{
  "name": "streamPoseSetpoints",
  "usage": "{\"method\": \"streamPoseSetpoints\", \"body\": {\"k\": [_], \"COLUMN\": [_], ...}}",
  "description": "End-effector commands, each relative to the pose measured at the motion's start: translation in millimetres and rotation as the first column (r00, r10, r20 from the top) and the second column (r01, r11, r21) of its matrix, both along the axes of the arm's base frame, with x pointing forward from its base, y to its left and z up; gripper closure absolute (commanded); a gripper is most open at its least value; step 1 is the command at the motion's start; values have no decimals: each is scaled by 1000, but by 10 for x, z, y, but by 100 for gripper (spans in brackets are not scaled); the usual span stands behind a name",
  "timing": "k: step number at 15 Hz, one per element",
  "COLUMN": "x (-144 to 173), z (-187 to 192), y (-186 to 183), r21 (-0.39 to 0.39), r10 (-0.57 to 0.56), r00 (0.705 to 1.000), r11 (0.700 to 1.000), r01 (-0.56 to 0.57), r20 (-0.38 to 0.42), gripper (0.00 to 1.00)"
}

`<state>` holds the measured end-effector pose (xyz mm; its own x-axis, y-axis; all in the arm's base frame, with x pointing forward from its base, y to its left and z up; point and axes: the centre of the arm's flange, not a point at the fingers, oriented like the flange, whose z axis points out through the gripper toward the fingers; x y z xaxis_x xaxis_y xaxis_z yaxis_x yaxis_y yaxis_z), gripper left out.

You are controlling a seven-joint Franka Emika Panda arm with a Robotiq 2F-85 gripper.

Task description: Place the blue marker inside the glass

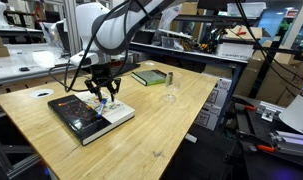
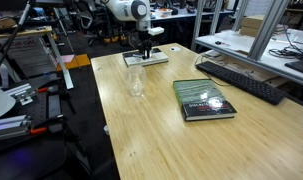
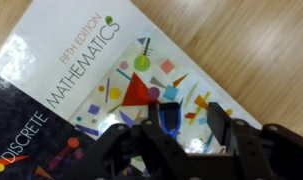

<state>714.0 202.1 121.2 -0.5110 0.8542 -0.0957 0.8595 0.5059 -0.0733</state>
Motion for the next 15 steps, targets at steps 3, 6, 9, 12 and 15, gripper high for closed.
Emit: {"method": "streamPoseSetpoints", "body": {"k": [3, 6, 9, 12, 15], "x": [177, 200, 129, 47, -32], "z": [-14, -23, 91, 269, 474], "y": [81, 90, 50, -120, -258], "r21": [-14, -16, -33, -45, -65], "r10": [7, 3, -78, -210, -356], "r00": [1000, 1000, 997, 977, 934], "r11": [1000, 1000, 996, 976, 932], "r01": [-6, -3, 79, 212, 358], "r20": [17, 20, 18, 45, 31], "gripper": [89, 96, 95, 95, 95]}}
